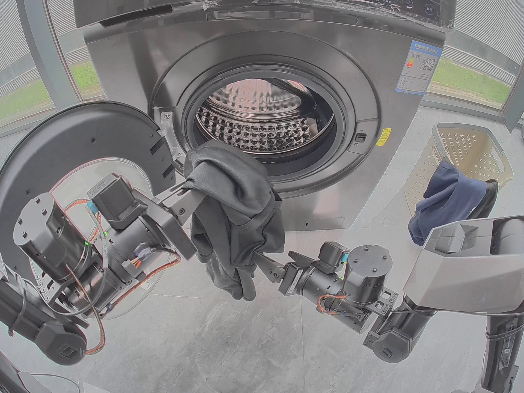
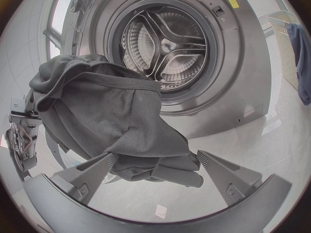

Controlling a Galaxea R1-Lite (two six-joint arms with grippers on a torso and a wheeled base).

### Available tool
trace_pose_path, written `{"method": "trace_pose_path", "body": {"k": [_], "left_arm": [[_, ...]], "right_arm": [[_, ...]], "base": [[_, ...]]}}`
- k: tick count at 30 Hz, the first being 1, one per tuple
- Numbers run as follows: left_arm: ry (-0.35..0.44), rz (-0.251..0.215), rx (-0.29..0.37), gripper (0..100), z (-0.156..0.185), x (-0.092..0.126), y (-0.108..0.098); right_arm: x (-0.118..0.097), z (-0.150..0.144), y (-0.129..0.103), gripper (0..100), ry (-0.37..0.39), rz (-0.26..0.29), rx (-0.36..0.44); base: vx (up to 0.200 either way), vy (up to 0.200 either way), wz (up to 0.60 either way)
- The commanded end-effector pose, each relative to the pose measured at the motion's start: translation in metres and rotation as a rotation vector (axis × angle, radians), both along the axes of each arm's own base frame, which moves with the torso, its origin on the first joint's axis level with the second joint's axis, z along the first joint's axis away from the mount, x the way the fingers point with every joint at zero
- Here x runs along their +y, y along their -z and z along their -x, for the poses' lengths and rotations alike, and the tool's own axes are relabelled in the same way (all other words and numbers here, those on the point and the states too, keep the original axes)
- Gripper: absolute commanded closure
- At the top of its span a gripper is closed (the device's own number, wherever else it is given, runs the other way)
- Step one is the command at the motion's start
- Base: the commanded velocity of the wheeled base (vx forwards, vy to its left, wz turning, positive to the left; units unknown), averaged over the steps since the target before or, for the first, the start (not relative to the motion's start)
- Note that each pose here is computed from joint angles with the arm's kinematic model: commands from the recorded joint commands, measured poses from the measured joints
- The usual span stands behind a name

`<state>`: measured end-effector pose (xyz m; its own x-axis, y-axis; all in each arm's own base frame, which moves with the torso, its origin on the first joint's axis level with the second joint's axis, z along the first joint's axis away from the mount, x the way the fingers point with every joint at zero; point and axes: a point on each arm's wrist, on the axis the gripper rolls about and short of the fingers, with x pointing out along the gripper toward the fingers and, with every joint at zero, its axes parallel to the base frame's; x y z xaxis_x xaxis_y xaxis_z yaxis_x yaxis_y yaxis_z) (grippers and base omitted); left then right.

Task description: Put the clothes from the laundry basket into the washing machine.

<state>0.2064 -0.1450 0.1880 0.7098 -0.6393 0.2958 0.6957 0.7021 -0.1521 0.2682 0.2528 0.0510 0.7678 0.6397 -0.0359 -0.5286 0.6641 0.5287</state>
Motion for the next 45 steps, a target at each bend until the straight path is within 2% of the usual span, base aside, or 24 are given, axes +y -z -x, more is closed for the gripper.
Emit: {"method": "trace_pose_path", "body": {"k": [1,5,19,24,35,41,42,45], "left_arm": [[-0.014,-0.001,0.002,100,-0.004,0.002,0.001],[-0.013,0.001,0.001,100,-0.004,0.002,0.000],[-0.021,-0.001,0.004,100,-0.006,0.002,0.001],[-0.021,0.002,0.000,100,-0.006,0.003,0.000],[-0.017,0.008,-0.010,100,-0.004,0.003,-0.003],[-0.012,0.009,-0.010,100,-0.003,0.002,-0.003],[-0.012,0.008,-0.009,100,-0.003,0.002,-0.003],[-0.010,0.008,-0.009,100,-0.003,0.002,-0.003]], "right_arm": [[-0.007,0.008,-0.001,0,0.000,0.018,0.016],[-0.014,0.013,-0.001,0,0.003,0.031,0.031],[-0.022,0.023,-0.015,0,0.002,0.029,0.013],[-0.016,0.017,-0.018,0,0.002,0.009,-0.008],[0.019,-0.024,0.017,0,-0.008,-0.012,-0.030],[0.027,-0.034,0.007,0,0.001,-0.063,-0.072],[0.026,-0.034,0.007,100,0.001,-0.063,-0.072],[0.025,-0.034,0.007,100,0.000,-0.060,-0.071]], "base": [[0.000,0.000,0.00],[0.000,0.000,0.00],[0.000,0.000,0.00],[0.000,0.000,0.00],[0.000,0.000,0.00],[0.000,0.000,0.00],[0.000,0.000,0.00],[0.000,0.000,0.00]]}}
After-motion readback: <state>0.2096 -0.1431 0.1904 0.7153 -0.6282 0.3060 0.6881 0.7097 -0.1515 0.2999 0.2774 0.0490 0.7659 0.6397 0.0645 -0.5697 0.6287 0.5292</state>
